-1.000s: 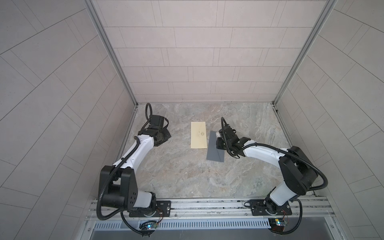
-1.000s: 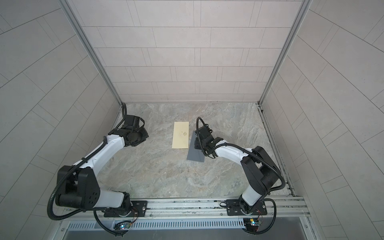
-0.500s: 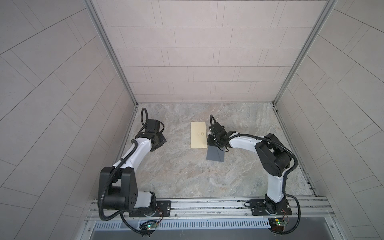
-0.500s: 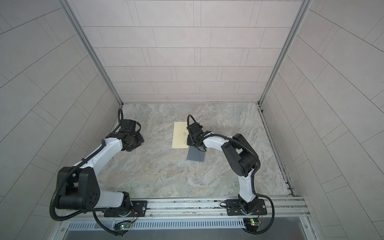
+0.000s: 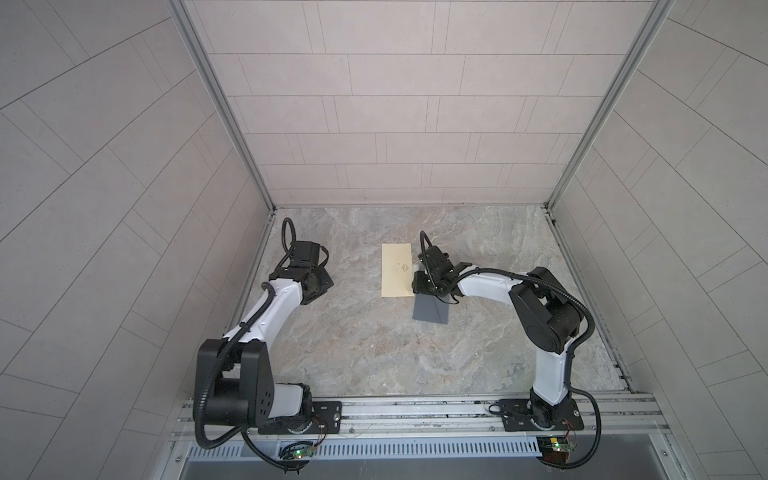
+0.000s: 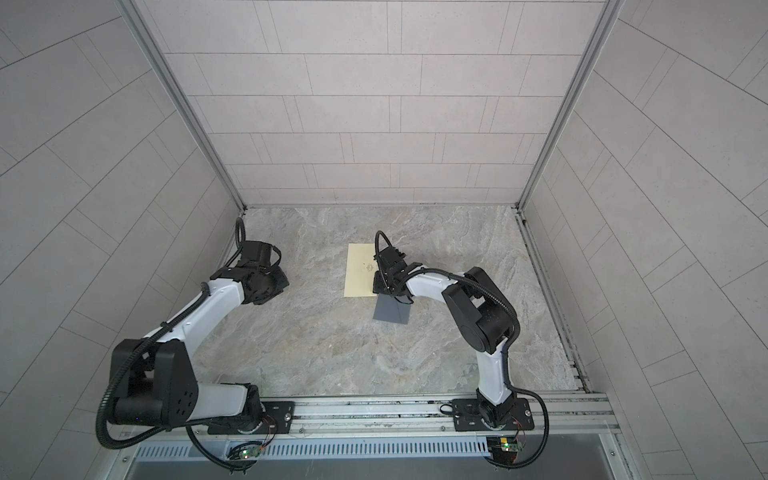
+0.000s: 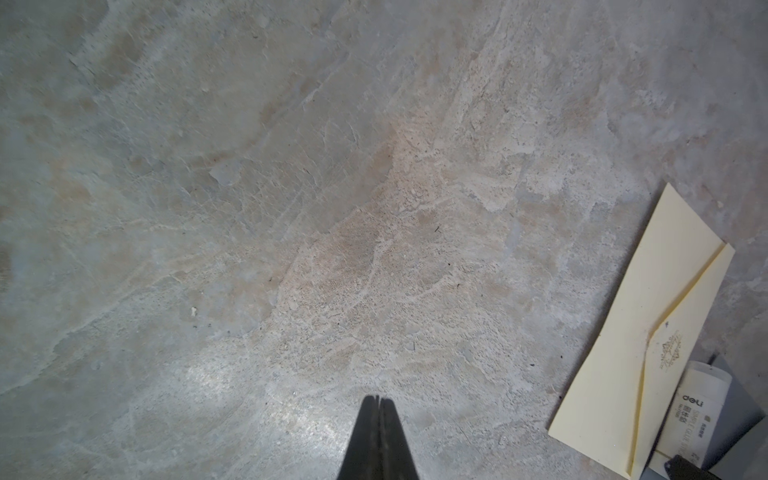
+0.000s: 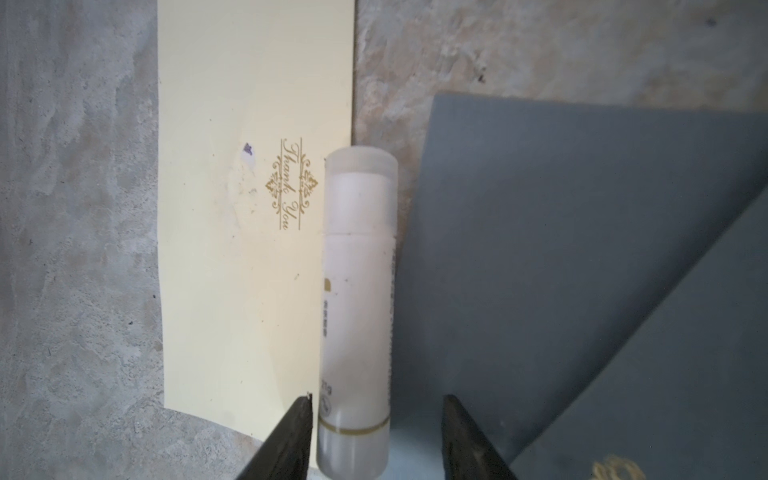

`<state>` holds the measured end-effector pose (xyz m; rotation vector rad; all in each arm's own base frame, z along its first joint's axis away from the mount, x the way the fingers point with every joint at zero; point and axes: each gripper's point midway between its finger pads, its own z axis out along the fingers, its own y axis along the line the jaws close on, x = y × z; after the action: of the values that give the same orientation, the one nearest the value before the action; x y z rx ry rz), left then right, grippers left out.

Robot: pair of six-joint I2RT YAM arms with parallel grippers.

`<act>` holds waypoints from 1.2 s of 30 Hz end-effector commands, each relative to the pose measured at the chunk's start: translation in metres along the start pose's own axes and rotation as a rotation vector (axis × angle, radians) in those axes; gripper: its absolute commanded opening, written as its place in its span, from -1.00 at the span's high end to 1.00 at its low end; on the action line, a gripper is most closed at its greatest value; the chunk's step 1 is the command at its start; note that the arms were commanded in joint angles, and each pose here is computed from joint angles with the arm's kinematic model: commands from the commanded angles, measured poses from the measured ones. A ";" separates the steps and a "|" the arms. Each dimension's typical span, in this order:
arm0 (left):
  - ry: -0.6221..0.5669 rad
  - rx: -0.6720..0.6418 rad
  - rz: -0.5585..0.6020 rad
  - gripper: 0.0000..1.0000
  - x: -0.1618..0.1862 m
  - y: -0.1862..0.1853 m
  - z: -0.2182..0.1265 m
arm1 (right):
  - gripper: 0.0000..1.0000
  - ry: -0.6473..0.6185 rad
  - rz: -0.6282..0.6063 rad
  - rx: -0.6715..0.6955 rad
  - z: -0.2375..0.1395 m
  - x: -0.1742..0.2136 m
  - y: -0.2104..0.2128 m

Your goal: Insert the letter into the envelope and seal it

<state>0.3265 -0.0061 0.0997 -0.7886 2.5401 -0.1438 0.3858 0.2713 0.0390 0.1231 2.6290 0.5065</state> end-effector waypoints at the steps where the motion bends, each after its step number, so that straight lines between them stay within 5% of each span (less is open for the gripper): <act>1: -0.003 -0.016 -0.016 0.93 0.000 0.005 0.000 | -0.06 -0.071 -0.004 -0.025 -0.027 -0.015 0.006; 9: -0.150 -0.111 0.007 0.66 -0.025 0.028 -0.019 | -0.07 -0.331 -0.040 0.092 -0.131 -0.055 -0.025; 13: -0.389 -0.251 0.007 -0.88 -0.055 0.059 -0.048 | -0.21 -0.552 -0.017 0.317 -0.212 -0.062 -0.099; 14: -0.425 -0.296 0.004 -1.00 -0.060 0.067 -0.053 | -0.36 -0.598 -0.005 0.372 -0.228 -0.061 -0.121; 15: -0.452 -0.337 0.004 -1.00 -0.064 0.074 -0.056 | -0.88 -0.645 0.019 0.422 -0.240 -0.061 -0.141; 16: -0.477 -0.375 0.009 -1.00 -0.067 0.079 -0.057 | -0.99 -0.694 0.035 0.489 -0.249 -0.058 -0.163; 20: -0.536 -0.431 0.070 -1.00 -0.077 0.083 -0.045 | -0.99 -0.826 0.061 0.699 -0.257 -0.039 -0.230; 30: -0.437 -0.384 0.170 -1.00 -0.067 0.073 0.031 | -0.99 -0.645 -0.047 0.939 -0.208 -0.037 -0.291; 36: -0.646 -0.298 0.111 -1.00 -0.085 0.075 0.018 | -1.00 -0.850 -0.081 0.717 -0.201 -0.060 -0.276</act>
<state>0.3433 0.0970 0.0722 -0.6559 2.1866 0.5020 0.3284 -0.0645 0.1001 0.3846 2.0041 -0.5874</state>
